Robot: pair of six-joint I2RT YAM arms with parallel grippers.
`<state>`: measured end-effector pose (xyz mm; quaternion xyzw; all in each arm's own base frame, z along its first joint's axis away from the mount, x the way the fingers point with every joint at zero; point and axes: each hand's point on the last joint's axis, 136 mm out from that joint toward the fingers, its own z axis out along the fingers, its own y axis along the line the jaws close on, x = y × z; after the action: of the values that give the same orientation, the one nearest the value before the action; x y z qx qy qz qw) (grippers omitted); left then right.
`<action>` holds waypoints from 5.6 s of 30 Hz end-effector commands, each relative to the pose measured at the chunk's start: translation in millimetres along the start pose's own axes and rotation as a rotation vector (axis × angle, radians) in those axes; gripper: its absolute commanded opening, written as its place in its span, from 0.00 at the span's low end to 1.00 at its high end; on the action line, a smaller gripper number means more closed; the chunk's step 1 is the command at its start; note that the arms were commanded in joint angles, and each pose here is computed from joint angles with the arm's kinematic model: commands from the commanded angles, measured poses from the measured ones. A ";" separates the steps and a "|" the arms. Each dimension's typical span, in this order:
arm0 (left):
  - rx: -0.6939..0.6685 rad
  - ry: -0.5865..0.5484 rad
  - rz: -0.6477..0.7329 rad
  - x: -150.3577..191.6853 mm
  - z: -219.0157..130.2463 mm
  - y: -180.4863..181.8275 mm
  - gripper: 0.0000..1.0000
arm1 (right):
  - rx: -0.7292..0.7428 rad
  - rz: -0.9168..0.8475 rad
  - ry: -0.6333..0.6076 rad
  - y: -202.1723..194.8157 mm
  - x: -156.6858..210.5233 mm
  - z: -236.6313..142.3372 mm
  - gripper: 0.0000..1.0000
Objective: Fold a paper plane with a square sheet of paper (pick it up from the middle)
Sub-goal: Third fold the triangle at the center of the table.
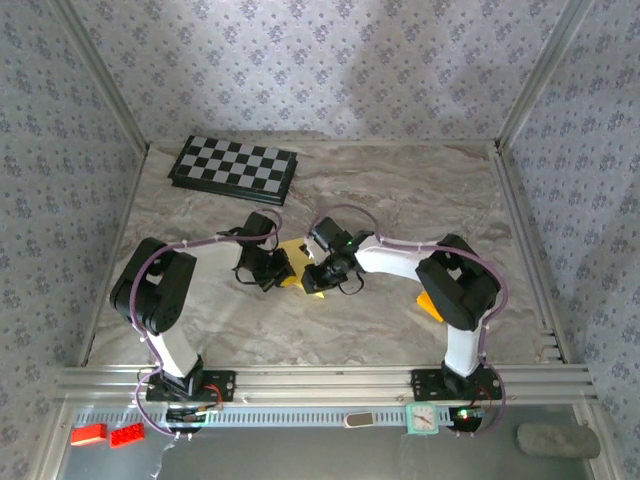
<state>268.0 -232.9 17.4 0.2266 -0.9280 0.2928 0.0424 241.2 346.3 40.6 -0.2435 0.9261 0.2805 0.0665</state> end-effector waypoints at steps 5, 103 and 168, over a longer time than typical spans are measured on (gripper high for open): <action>-0.170 0.003 -0.052 2.5 11.8 45.6 0.05 | 0.017 0.021 0.040 -2.8 1.8 6.9 0.19; 0.004 -0.053 0.049 -8.9 -0.4 0.5 0.06 | 0.086 0.093 0.108 -35.9 20.3 19.1 0.07; -0.039 -0.211 0.236 -46.3 -37.2 8.8 0.02 | 0.228 0.192 0.187 -70.9 56.6 20.9 0.02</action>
<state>297.1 -196.5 21.3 0.1590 -0.9442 0.2802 -0.0691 247.4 334.6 18.2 -0.1893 0.9446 0.2659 0.0353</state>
